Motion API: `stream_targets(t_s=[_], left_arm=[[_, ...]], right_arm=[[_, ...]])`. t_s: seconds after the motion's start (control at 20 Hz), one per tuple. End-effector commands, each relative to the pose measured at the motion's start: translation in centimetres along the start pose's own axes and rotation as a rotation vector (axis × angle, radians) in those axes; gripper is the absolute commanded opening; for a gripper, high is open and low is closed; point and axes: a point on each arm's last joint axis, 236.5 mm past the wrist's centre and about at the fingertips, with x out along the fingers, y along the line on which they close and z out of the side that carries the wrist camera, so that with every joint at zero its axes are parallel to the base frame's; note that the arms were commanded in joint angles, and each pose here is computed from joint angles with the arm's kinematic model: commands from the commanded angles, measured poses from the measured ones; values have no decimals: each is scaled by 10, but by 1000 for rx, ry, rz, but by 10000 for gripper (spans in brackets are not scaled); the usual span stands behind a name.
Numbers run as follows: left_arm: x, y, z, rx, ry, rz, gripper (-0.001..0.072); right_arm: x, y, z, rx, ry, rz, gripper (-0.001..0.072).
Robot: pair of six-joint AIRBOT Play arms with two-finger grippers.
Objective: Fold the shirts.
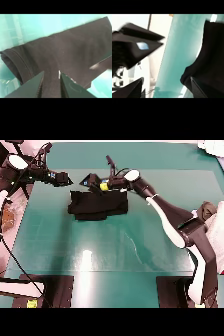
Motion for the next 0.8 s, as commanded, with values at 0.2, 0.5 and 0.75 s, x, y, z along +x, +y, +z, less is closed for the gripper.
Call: stream_targets(t_s=[0.2,0.5,0.75], left_arm=[[-1,3,-2,13,9,16,247],[-1,3,-2,12,8,16,248],[-1,3,-2,13,8,15,248]], right_arm=[[-183,-78,30,-53,73,-411,696],[-252,-179,7,187,40,-475,696],[-224,-221,-13,178,129,-476,696]])
